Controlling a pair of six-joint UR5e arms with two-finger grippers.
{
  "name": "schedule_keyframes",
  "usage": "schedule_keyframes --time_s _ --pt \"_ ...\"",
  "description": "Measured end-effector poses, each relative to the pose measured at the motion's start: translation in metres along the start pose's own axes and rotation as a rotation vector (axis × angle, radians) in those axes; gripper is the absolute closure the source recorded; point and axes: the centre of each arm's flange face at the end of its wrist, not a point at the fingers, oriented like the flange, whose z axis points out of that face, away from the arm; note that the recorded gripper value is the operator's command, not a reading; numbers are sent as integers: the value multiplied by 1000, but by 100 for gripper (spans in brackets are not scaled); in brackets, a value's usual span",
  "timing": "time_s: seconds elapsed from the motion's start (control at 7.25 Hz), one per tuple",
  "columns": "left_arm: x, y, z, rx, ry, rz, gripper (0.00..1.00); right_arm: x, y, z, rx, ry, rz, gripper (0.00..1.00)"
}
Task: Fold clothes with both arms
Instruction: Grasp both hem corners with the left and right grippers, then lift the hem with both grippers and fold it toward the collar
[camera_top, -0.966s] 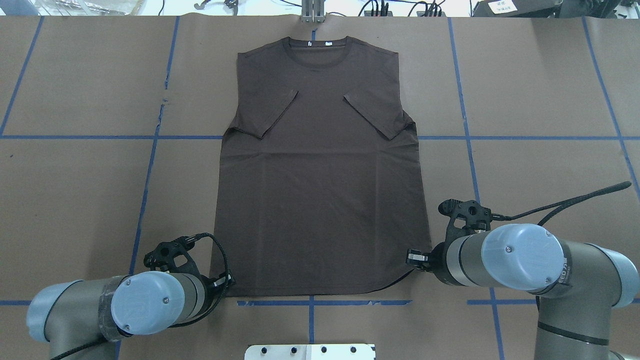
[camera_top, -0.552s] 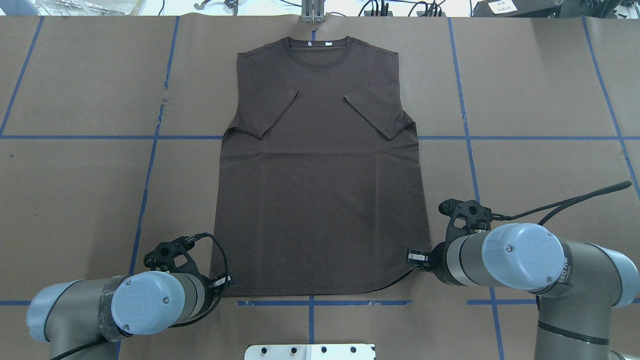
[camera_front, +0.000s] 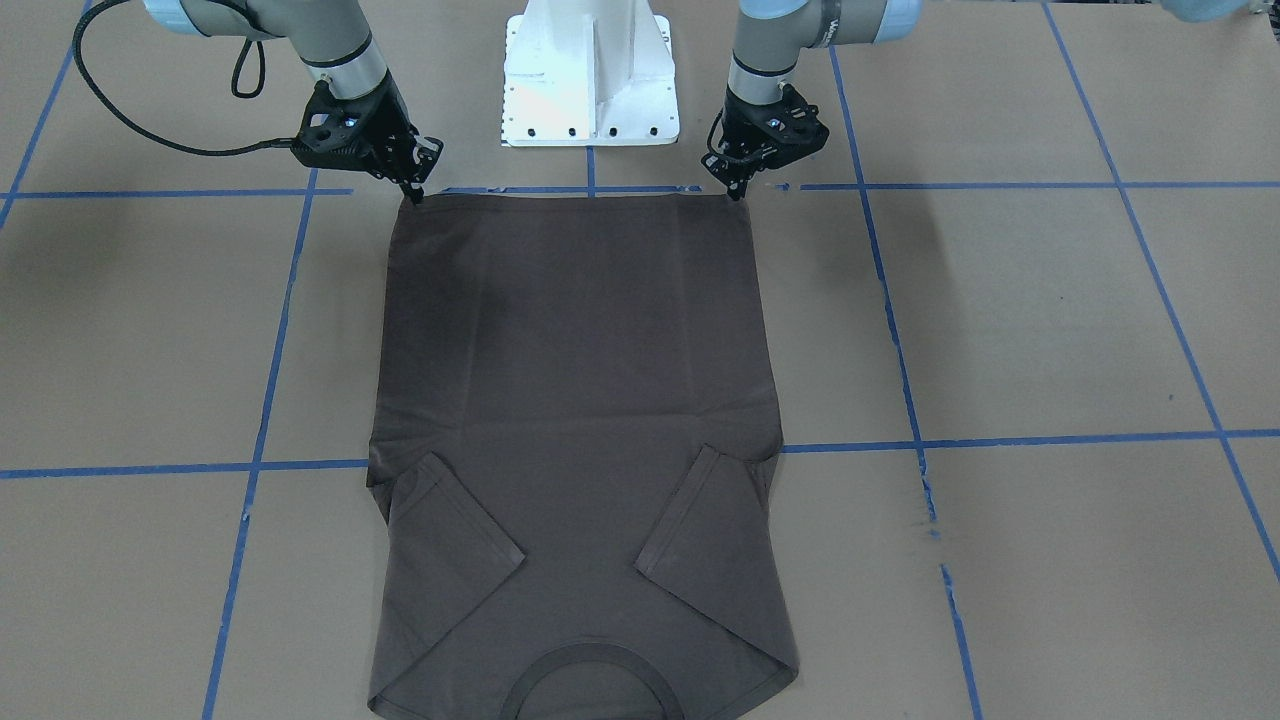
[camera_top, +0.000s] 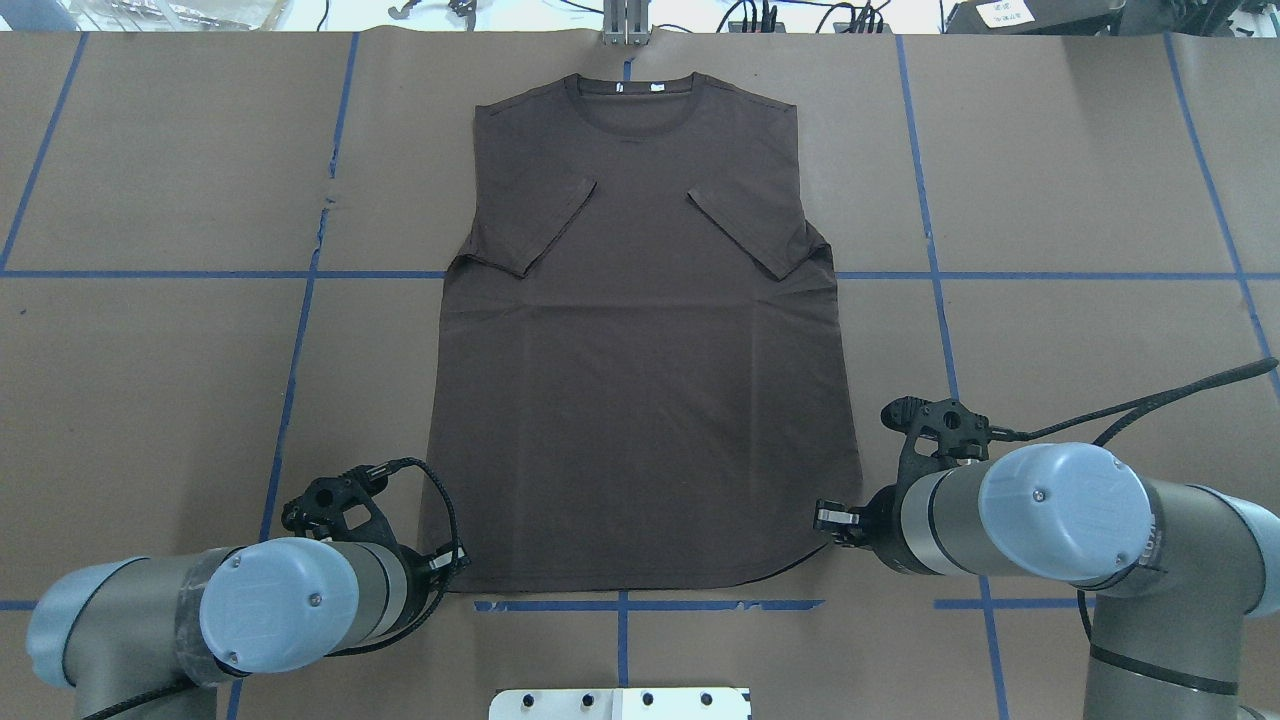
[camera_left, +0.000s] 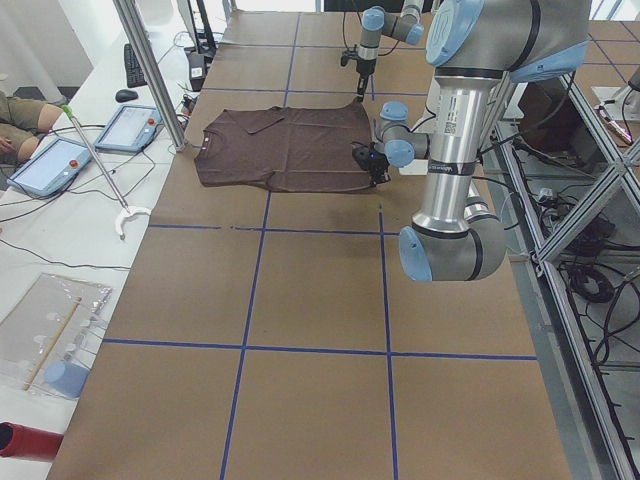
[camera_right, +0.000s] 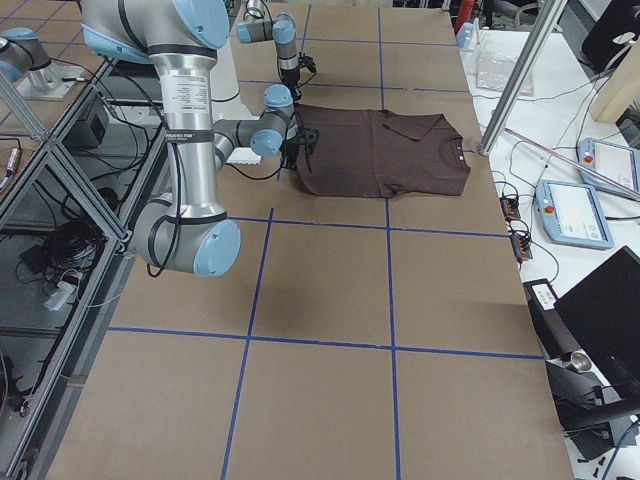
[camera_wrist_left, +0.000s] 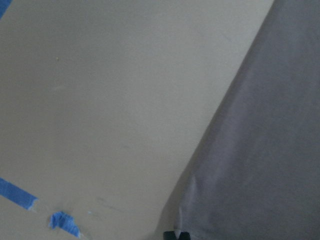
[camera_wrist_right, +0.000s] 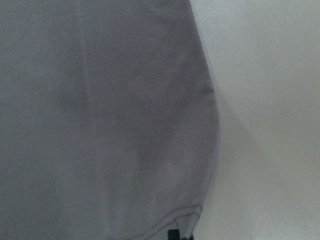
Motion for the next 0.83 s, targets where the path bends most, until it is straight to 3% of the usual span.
schedule_keyframes --time_s 0.14,0.41,0.69,0.83 --pt "0 2 -22 -4 -1 7 100 3 5 -13 -19 -14 -1 100" --pt "-11 21 -68 -30 -29 40 100 14 31 -38 -111 -28 -21 100" --pt "-37 59 -109 -97 -72 104 100 22 67 -60 -197 -39 -59 100" --pt "-43 67 -120 -119 -71 119 100 22 76 -65 -213 -45 -64 100"
